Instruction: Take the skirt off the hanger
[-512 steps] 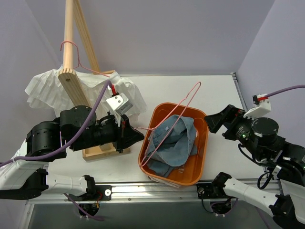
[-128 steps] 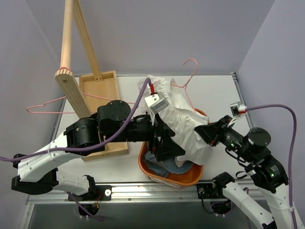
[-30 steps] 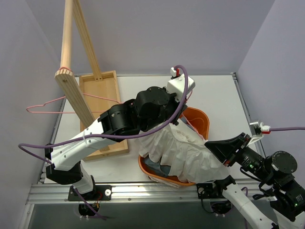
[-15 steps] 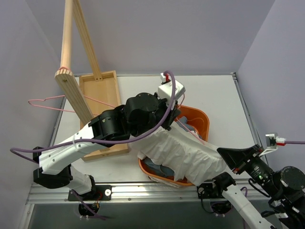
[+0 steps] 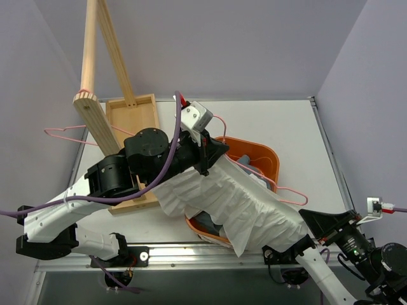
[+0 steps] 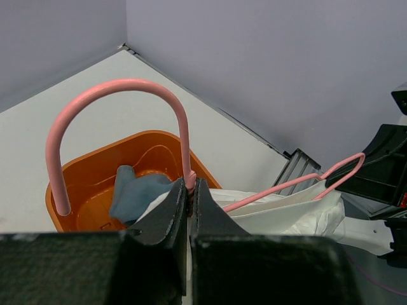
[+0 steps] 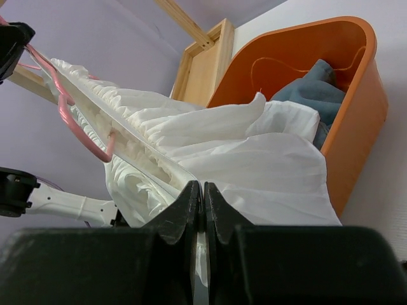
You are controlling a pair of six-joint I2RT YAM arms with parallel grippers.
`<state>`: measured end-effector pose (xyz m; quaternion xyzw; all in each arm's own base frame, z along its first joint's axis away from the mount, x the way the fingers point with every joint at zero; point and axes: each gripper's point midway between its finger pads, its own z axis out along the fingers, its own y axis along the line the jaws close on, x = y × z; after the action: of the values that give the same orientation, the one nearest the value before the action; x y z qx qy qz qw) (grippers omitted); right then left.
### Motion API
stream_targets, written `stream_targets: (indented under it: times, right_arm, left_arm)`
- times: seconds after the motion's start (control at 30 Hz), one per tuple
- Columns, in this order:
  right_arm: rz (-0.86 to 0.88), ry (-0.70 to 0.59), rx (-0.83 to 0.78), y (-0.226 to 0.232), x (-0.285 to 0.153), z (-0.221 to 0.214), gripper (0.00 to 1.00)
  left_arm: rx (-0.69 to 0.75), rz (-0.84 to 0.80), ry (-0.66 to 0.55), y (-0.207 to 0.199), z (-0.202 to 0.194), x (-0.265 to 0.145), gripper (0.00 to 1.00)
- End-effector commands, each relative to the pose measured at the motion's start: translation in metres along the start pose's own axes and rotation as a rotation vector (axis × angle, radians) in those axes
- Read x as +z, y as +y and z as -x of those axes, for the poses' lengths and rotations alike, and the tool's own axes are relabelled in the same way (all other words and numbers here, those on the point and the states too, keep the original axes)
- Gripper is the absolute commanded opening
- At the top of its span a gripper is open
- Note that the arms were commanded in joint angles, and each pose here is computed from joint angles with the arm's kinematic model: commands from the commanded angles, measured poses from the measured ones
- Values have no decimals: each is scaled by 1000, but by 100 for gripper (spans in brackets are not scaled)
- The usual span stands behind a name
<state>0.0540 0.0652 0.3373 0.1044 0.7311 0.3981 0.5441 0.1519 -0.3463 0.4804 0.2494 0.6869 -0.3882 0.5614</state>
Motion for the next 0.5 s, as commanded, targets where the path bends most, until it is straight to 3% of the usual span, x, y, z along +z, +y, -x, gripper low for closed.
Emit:
stream_targets:
  times: [0.0,0.13,0.27,0.47]
  right_arm:
    - [-28,-23,14,-10,-5,-3,0]
    - [14,-28,36,-3,0,-2,0]
    - [90,2,63,9,18,-9,0]
    - [151,4,76,21,43,-7,0]
  left_arm:
    - [-52,16,-143,2,49,-11,2]
    - [-133,-38,-169,-13,61,-6,2]
    - [-226,-186,-222,-45,80,-2,2]
    - [-321,-398,-208,-91,90,5,2]
